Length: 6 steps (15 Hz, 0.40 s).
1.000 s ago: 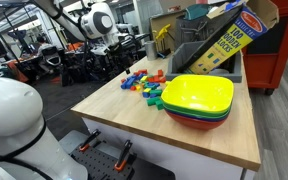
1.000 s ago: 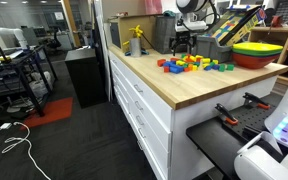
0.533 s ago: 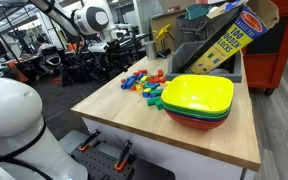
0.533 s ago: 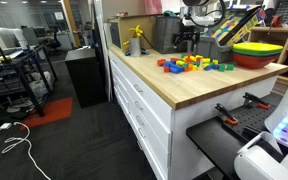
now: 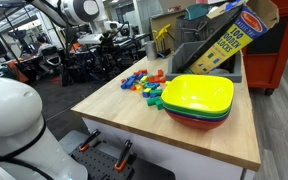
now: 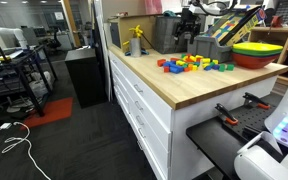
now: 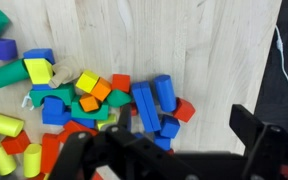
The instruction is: Move the orange block to the left
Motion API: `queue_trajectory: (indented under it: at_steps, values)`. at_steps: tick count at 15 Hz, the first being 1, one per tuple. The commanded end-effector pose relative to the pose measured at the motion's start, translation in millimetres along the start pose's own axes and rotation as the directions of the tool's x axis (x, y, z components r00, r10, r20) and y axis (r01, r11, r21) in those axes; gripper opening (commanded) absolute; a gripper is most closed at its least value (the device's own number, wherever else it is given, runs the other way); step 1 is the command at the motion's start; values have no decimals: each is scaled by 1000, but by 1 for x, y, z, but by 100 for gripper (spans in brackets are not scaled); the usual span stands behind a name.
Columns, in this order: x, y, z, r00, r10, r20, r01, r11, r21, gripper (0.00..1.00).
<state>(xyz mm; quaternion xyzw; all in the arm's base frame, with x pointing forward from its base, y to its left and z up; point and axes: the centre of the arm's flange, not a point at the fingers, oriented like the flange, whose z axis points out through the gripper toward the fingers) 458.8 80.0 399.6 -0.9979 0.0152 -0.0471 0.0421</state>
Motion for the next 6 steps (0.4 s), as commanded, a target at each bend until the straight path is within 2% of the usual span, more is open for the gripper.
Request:
queue_trajectory:
  at_steps: [1,2,3,6]
  values:
    - [-29,0,-17,997,-50,51,48,998,34,100]
    - [-35,1,-19,996,-33,81,31,999,34,100]
    - [-15,-2,-8,998,-26,52,25,1000,16,100]
    - [-24,-2,-13,997,-26,70,24,1000,17,100]
